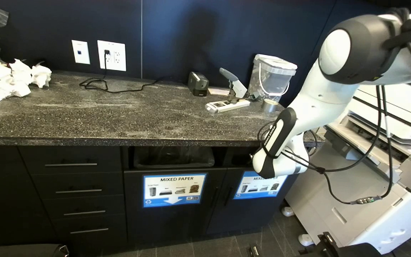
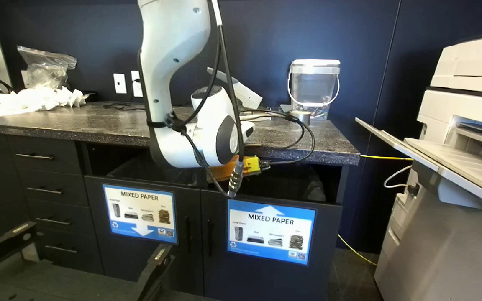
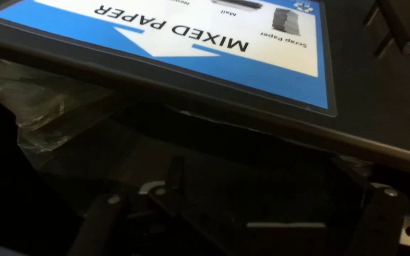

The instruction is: Put the tissues into the rubbish bin.

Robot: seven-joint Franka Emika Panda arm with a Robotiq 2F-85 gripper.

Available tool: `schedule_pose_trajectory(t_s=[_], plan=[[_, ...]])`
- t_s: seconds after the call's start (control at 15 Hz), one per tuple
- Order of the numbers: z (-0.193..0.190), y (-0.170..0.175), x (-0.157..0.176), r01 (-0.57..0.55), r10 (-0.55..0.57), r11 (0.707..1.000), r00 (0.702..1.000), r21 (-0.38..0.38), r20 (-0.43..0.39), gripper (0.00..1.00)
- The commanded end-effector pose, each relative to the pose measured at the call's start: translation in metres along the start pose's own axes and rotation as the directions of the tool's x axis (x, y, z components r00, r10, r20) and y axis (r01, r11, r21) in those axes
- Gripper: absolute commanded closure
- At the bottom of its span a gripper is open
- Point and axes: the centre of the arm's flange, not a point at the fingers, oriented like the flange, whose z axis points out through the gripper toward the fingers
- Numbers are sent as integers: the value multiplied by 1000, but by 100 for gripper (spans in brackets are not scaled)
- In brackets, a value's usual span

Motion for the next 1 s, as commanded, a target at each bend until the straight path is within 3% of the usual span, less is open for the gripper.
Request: schedule_pose_trajectory(t_s=[0.0, 0.4, 0.93], plan=[[-70, 13, 43, 24, -26, 999, 999, 47, 40, 0], [-150, 31, 62, 13, -44, 991, 971, 131, 236, 0], [-310, 27, 85, -19, -31, 991, 934, 135, 357, 0]])
